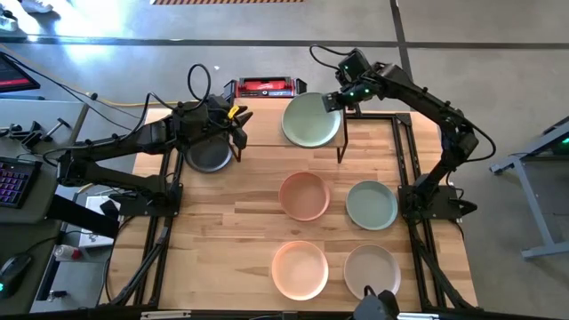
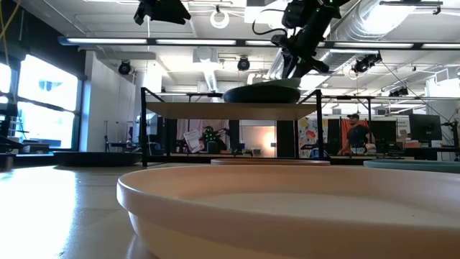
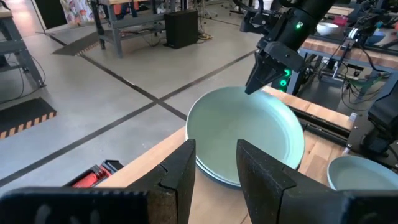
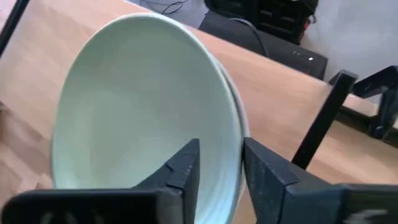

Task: Place and stack plates onto a shelf
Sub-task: Stack the bottom green plate on the top of the white plate on the shelf, then stack the black plate on the top of the green plate on the shelf

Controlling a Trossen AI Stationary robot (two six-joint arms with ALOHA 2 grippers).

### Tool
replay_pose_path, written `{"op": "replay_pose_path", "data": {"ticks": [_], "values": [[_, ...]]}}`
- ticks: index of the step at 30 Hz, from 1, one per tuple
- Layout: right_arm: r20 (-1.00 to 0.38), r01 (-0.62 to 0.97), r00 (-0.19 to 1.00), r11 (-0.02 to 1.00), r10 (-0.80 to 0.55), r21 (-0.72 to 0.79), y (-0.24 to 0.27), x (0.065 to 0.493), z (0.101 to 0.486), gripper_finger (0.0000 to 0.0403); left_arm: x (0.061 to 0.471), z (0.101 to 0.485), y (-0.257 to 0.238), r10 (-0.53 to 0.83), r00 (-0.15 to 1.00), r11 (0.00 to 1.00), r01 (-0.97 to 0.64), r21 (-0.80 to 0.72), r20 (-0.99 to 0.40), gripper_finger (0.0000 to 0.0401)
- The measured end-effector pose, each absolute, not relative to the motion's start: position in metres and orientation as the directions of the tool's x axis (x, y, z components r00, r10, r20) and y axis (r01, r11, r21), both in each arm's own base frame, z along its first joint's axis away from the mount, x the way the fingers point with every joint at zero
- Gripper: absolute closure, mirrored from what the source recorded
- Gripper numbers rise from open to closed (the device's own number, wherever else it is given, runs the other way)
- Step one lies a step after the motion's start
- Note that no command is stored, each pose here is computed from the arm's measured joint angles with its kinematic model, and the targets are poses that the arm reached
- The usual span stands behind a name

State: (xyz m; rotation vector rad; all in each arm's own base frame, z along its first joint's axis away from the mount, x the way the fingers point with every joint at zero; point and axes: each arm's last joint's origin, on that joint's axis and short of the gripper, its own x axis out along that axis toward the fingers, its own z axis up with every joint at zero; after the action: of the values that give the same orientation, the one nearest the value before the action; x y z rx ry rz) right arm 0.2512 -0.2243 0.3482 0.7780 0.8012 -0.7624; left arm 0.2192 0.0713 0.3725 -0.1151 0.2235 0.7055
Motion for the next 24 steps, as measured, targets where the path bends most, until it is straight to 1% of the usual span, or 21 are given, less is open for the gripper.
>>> {"op": "replay_pose_path", "data": {"ticks": [4,9,12,14,19,24], "values": [[-0.825,0.812,0.481,0.505,-0.296,0.292,-0.225,0.252,0.349,0.0286,0.219,0.373,0.071,0.629,0.739,0.756,-0.654,-0.029,-0.242,0.0298],[-0.817,0.813,0.489,0.500,-0.306,0.299,-0.227,0.245,0.354,0.0284,0.219,0.372,0.071,0.629,0.739,0.756,-0.654,-0.030,-0.242,0.0298],[-0.809,0.801,0.509,0.506,-0.295,0.319,-0.226,0.243,0.357,0.0284,0.219,0.372,0.071,0.629,0.737,0.756,-0.654,-0.026,-0.249,0.0298],[-0.797,0.768,0.544,0.537,-0.262,0.348,-0.222,0.242,0.360,0.0284,0.218,0.370,0.071,0.628,0.731,0.755,-0.655,-0.019,-0.266,0.0298],[-0.757,0.641,0.643,0.624,-0.117,0.447,-0.211,0.249,0.364,0.0284,0.215,0.360,0.070,0.630,0.689,0.728,-0.685,-0.038,-0.358,0.0298],[-0.761,0.587,0.646,0.677,-0.060,0.445,-0.198,0.256,0.363,0.0284,0.206,0.343,0.067,0.597,0.606,0.718,-0.696,0.014,-0.526,0.0298]]}}
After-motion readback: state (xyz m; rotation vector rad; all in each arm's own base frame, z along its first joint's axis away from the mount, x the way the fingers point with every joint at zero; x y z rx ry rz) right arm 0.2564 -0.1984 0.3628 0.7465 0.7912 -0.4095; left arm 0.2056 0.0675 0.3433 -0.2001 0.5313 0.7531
